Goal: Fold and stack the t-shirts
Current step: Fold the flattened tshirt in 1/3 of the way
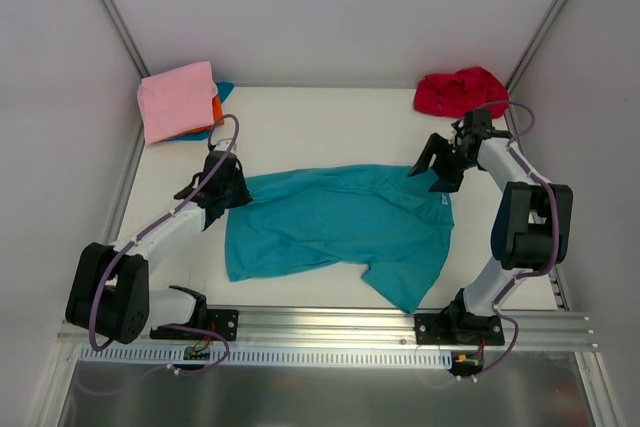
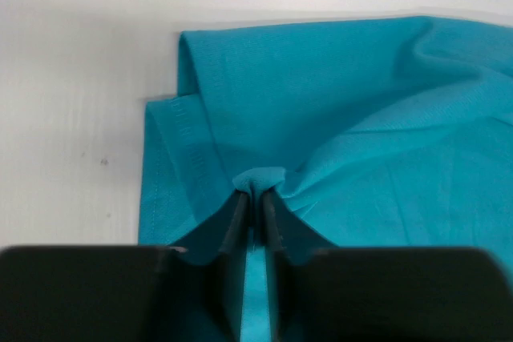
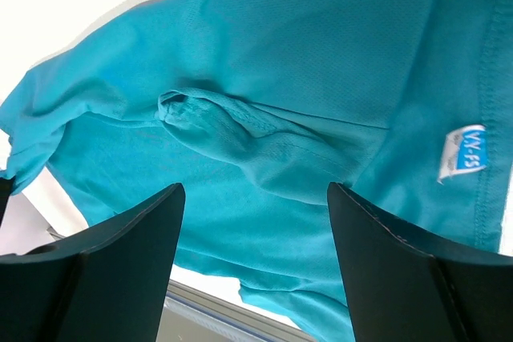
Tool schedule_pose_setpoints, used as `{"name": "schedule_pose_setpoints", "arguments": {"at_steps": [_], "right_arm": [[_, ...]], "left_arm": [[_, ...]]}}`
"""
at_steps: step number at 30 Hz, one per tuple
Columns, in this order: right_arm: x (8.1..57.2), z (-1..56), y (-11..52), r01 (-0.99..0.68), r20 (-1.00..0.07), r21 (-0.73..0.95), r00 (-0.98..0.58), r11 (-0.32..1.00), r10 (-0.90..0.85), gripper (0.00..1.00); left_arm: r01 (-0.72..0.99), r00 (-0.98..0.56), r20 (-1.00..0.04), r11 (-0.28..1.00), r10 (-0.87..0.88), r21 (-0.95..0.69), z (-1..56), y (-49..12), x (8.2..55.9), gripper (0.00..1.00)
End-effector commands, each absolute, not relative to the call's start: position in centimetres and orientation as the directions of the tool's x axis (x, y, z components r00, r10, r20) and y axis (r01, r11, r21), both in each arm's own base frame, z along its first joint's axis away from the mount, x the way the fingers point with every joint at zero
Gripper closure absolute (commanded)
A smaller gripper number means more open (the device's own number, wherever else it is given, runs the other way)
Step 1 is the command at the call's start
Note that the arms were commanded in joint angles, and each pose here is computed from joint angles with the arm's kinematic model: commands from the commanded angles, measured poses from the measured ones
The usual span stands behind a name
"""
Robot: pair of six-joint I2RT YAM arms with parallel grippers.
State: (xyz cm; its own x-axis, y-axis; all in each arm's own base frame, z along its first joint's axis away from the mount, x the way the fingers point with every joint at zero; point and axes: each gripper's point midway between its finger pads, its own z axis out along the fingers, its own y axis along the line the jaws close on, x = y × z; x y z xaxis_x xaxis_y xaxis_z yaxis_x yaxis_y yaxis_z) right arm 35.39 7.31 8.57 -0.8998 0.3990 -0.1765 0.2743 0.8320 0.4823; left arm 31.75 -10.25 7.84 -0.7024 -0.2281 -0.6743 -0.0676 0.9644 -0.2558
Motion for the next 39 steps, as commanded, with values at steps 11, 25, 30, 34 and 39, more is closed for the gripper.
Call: {"name": "schedule_pose_setpoints", "arguments": {"at_steps": [11,25,30,34,39], "right_arm": [[34.6,11.6,6.9,0.210,-0.249,0.469,-0.900,0.858,0.357,0.23],[34.0,11.1,6.3,0.211,-0.248,0.433,-0.907,0.876,0.341,0.23],[34.0,10.7,6.4,0.215,-0.240,0.434,-0.908,0.875,0.343,0.23],[33.9,10.6,6.3,0.217,-0.239,0.429,-0.909,0.877,0.342,0.23],[34.0,10.5,6.2,0.221,-0.238,0.425,-0.908,0.878,0.344,0.23]], "left_arm": [[-0.106,-0.560,-0.762,0.940,-0.326,-0.324,9.2,-9.5,31.3,0.01],[0.016,-0.587,-0.703,0.863,-0.401,-0.505,11.1,-12.8,33.4,0.11],[-0.024,-0.626,-0.633,0.823,-0.455,-0.568,10.2,-11.9,33.4,0.15],[-0.055,-0.640,-0.629,0.843,-0.441,-0.536,9.1,-11.1,33.2,0.19],[-0.101,-0.682,-0.591,0.856,-0.431,-0.508,7.5,-10.7,33.1,0.20]]}}
